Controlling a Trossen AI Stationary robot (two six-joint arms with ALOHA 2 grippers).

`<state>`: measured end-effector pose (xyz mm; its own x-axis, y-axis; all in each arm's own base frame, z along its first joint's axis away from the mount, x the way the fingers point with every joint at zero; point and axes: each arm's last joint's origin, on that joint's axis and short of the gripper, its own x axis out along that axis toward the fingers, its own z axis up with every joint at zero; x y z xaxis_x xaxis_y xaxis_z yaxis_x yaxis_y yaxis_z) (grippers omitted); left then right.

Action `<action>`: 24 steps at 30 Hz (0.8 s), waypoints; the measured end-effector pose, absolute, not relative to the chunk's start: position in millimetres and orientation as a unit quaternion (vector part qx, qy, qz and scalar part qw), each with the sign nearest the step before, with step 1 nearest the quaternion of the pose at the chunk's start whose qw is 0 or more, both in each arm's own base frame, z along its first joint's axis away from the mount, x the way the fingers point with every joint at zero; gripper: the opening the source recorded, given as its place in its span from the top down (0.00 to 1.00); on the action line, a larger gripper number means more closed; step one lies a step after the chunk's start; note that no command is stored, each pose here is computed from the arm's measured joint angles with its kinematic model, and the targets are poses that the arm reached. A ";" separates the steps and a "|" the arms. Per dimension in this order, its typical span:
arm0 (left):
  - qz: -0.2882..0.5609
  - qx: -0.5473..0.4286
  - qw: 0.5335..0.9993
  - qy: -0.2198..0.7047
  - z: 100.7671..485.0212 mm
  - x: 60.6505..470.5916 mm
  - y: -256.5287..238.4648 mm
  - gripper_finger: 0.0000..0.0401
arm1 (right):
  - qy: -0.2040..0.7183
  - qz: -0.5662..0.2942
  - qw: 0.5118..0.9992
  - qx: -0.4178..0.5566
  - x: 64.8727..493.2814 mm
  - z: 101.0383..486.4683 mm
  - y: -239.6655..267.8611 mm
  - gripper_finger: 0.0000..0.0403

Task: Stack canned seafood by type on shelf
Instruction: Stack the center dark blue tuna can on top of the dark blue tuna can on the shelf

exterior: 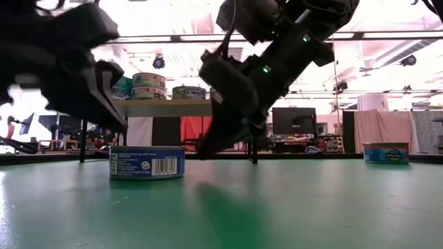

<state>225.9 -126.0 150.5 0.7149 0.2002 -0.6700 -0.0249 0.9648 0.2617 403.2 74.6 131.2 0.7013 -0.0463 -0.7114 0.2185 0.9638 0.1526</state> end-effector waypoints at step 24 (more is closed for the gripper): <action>-0.029 0.085 0.900 0.426 142.7 233.8 -141.2 1.00 | 0.359 -0.057 0.926 0.100 406.8 117.3 78.6 0.97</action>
<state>233.8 -141.2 142.7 0.6345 0.0199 -0.7727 0.1252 0.9838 0.1282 406.8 78.6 117.3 0.7360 -0.0341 -0.6761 0.1781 0.9733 0.1449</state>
